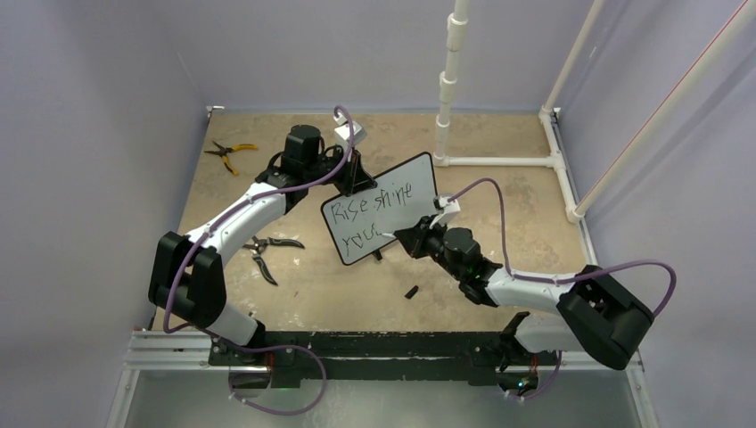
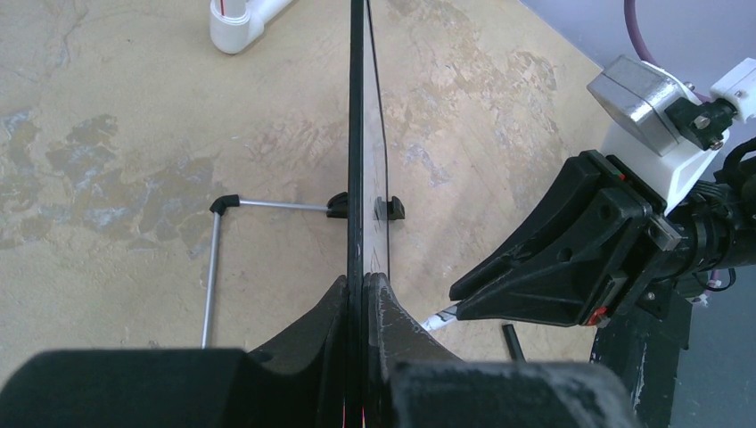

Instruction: Write a sentence on the whiteboard

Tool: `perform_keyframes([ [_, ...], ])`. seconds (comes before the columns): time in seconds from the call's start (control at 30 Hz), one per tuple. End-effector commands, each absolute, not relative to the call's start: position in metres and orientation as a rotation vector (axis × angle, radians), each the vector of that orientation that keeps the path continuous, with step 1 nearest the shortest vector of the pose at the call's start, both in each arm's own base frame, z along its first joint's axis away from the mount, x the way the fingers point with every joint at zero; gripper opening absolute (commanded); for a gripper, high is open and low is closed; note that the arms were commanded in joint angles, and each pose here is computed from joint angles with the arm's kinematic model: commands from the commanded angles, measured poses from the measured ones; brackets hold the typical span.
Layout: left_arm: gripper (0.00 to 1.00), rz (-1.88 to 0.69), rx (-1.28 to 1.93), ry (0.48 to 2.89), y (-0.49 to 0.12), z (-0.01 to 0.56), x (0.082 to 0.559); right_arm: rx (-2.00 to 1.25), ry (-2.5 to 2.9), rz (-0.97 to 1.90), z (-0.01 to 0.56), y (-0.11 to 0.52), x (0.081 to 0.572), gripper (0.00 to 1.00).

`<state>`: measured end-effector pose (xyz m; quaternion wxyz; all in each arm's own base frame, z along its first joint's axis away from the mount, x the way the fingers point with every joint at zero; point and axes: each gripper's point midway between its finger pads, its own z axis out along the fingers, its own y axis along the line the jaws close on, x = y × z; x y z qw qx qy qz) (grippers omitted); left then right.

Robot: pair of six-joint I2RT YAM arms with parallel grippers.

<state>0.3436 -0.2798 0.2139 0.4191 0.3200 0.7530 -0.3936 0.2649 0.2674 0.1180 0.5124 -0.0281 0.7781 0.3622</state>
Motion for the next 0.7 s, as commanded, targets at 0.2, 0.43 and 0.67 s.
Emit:
perform_keyframes([
  [0.2,0.00,-0.993,0.832,1.828,-0.282,0.230,0.337,-0.024,1.733,0.885,0.166,0.260,0.273,0.00],
  [0.43,0.00,-0.995,0.833,1.828,-0.282,0.229,0.337,-0.042,1.695,0.888,0.179,0.268,0.284,0.00],
  [0.67,0.00,-0.995,0.833,1.829,-0.282,0.229,0.337,-0.046,1.686,0.913,0.179,0.273,0.287,0.00],
])
